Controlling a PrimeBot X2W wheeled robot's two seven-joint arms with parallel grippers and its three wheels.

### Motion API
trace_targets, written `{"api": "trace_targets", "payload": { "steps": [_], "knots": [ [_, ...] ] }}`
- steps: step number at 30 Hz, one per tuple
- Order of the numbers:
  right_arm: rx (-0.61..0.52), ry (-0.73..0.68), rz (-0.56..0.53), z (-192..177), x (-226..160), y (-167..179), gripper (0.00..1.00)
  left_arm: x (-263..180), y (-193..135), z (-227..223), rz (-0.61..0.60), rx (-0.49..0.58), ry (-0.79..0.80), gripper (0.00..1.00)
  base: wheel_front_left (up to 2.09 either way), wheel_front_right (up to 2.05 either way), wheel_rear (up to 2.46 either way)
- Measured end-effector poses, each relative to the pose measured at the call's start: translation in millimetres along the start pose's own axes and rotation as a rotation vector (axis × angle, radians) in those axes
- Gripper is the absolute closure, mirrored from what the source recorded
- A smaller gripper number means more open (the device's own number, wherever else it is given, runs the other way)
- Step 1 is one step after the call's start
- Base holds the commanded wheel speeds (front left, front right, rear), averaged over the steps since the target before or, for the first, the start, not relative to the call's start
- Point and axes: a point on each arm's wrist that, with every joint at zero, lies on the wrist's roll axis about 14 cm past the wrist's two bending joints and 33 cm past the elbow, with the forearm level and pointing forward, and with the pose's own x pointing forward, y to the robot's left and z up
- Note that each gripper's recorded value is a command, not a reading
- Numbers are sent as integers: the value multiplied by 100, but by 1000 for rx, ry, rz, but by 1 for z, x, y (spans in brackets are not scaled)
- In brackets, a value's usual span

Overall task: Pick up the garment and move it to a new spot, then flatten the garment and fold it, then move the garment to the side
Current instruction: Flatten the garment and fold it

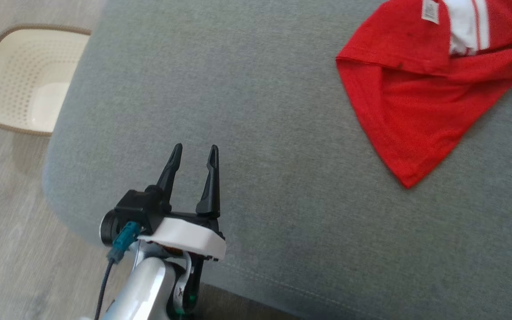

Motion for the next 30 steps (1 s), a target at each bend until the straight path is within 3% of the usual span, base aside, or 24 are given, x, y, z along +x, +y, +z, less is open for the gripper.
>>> {"api": "trace_targets", "payload": {
  "steps": [5,11,16,24,30],
  "knots": [
    [1,-26,1,0,-13,-3,0,3,-11,1,-36,1,-7,0,0,0,0],
    [45,-165,49,32,-36,15,0,3,-19,12,-68,3,-44,0,0,0,0],
    [95,-236,170,45,-69,69,0,-1,-29,21,-100,-6,-72,0,0,0,0],
    [160,-241,385,17,-137,152,0,-11,-37,27,-125,-13,-95,0,0,0,0],
    [177,-152,528,-17,-172,196,0,-12,-40,25,-139,-11,-89,0,0,0,0]
  ]
}}
